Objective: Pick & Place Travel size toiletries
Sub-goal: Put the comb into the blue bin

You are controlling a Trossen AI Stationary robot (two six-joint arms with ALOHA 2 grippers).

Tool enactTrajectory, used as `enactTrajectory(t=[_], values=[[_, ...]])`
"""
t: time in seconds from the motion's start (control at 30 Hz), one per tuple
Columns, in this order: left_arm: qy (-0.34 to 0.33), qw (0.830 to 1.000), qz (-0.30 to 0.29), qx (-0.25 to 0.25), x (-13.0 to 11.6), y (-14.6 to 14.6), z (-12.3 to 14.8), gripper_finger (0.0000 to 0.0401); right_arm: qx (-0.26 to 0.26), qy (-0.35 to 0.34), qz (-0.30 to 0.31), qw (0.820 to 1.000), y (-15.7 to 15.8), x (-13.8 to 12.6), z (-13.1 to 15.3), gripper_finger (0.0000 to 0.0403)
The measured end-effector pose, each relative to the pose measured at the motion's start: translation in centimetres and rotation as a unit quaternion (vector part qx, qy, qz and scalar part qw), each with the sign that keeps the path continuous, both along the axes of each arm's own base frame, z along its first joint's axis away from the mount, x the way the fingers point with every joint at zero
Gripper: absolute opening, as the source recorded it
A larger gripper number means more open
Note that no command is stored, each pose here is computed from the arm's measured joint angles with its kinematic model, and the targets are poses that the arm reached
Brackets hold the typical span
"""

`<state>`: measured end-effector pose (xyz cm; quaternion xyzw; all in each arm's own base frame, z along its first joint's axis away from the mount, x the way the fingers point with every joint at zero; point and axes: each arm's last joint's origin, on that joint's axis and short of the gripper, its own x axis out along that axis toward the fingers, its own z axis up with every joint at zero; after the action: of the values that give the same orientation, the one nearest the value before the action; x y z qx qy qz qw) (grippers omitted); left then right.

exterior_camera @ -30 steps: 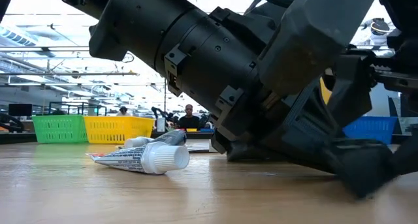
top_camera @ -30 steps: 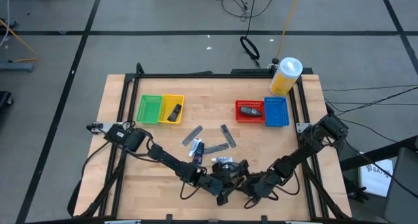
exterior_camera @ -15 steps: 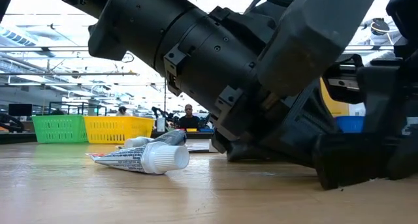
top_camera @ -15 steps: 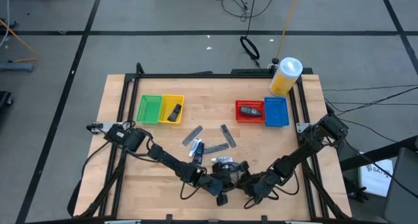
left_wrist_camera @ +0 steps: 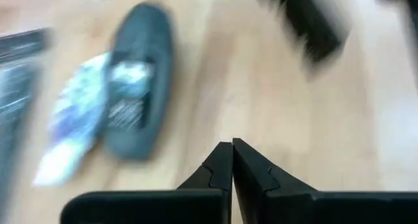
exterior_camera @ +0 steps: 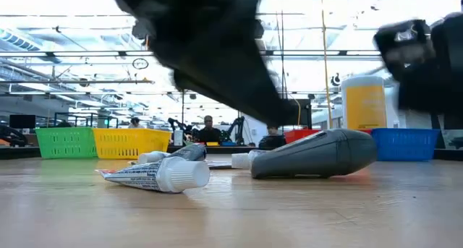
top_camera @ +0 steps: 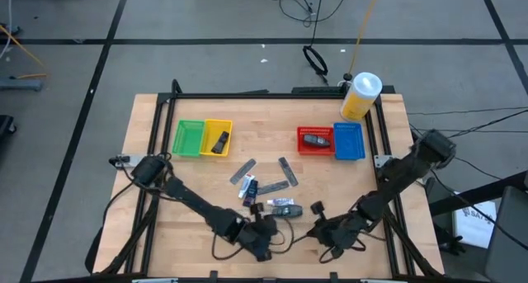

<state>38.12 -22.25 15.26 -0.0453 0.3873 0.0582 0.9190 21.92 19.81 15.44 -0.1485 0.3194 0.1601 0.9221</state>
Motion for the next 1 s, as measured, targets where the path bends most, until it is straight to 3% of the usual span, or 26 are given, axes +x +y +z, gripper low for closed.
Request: enactTrajectory(t=[0.17, 0.33, 0.5, 0.67, 0.73, 0.87, 1.0], values=[[0.008, 0.994, 0.070, 0.083, -2.4, -0.9, -0.2, 0.0013, 0.005, -0.078, -0.130, 0.989, -2.1, -2.3, 5.0, 0.0008], [0.015, 0.985, 0.132, 0.115, -4.2, -1.4, -1.1, 0.0002, 0.062, -0.076, -0.304, 0.948, -7.6, -4.2, 8.1, 0.0005], [-0.015, 0.979, 0.154, 0.135, -5.0, -2.0, -0.9, 0.0011, 0.097, 0.000, -0.493, 0.865, -14.1, -6.1, 8.4, 0.0005], [-0.031, 0.976, 0.162, 0.142, -5.1, -2.1, -0.8, 0.0015, 0.083, 0.103, -0.673, 0.728, -19.4, -8.4, 7.5, 0.0005], [-0.031, 0.976, 0.162, 0.142, -5.1, -2.1, -0.8, 0.0011, 0.072, 0.129, -0.712, 0.686, -20.9, -8.8, 7.2, 0.0006], [-0.032, 0.976, 0.162, 0.141, -5.1, -2.2, -0.8, 0.0002, 0.068, 0.159, -0.744, 0.646, -23.1, -8.5, 6.8, 0.0006], [-0.036, 0.976, 0.163, 0.137, -5.0, -2.2, -0.7, 0.0010, 0.087, 0.193, -0.744, 0.634, -24.9, -7.5, 5.9, 0.0007]])
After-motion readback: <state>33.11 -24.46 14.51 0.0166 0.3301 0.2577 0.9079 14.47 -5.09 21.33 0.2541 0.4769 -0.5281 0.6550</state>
